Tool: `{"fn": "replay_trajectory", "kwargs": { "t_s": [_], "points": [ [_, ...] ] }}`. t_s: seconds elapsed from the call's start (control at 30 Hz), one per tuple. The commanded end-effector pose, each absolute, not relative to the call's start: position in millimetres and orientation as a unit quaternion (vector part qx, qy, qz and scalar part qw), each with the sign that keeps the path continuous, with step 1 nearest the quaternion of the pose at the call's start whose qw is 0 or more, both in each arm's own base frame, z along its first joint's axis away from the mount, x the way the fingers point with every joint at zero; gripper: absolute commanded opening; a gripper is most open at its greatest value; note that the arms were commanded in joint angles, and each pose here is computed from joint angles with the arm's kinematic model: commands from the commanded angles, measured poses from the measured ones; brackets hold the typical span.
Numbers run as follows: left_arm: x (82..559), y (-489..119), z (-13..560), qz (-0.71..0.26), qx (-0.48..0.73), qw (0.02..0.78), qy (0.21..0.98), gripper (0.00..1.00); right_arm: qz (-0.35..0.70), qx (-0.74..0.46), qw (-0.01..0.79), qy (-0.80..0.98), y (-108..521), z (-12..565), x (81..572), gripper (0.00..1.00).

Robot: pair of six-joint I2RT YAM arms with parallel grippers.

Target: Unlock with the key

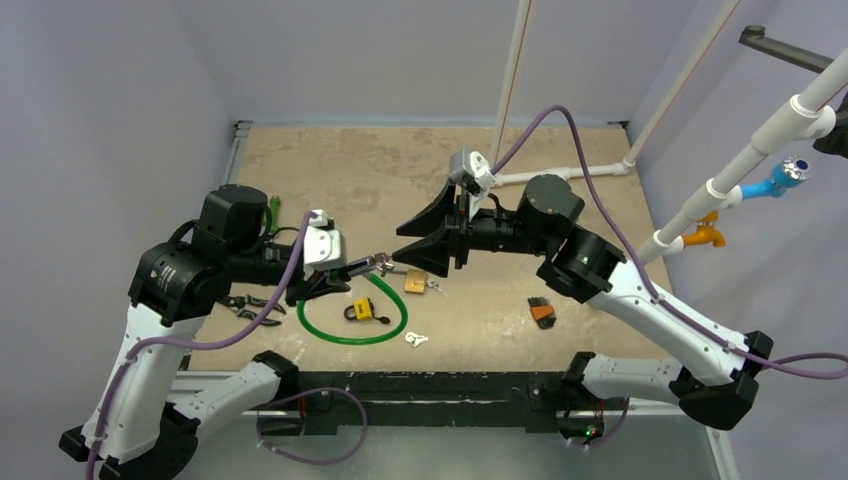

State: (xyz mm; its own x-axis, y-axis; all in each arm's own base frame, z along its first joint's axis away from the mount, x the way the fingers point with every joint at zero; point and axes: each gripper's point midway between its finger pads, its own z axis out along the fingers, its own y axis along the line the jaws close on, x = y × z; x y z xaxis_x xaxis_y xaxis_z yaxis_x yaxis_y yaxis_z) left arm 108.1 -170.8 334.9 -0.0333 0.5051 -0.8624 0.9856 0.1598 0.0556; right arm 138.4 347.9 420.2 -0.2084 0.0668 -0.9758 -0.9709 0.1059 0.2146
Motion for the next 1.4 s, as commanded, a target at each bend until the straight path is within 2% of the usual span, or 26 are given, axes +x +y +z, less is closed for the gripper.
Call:
{"fn": "replay_trajectory", "kwargs": {
  "t_s": [0.0,0.1,0.3,0.53,0.87,1.1,1.17,1.3,1.37],
  "points": [
    [101.3,-176.1,357.8,-0.315,0.587,0.429,0.61,0.0,0.572,-0.413,0.489,0.514,342.3,449.1,122.7,0.45],
    [101.9,-175.9,357.6,-0.314,0.586,0.43,0.611,0.0,0.581,-0.42,0.475,0.51,342.7,448.0,117.7,0.4],
    [102.9,-175.5,357.2,-0.311,0.585,0.431,0.612,0.0,0.602,-0.434,0.452,0.496,349.3,447.0,110.3,0.38],
    [105.0,-175.9,358.9,-0.31,0.582,0.433,0.614,0.0,0.607,-0.442,0.438,0.494,357.2,447.0,111.4,0.4],
    [105.3,-176.9,358.6,-0.313,0.582,0.43,0.615,0.0,0.612,-0.446,0.433,0.489,361.4,448.5,111.5,0.31],
    [104.4,-177.4,358.9,-0.315,0.582,0.43,0.614,0.0,0.608,-0.447,0.448,0.48,357.2,459.1,110.8,0.4],
    [104.9,-177.8,359.5,-0.315,0.582,0.43,0.614,0.0,0.606,-0.445,0.446,0.485,359.5,458.7,113.5,0.36],
    [104.6,-177.8,361.3,-0.315,0.581,0.433,0.613,0.0,0.604,-0.447,0.437,0.495,364.0,453.3,116.6,0.22],
    [105.2,-177.7,361.9,-0.314,0.581,0.434,0.613,0.0,0.599,-0.449,0.432,0.503,365.2,447.6,118.3,0.19]
  ]
}}
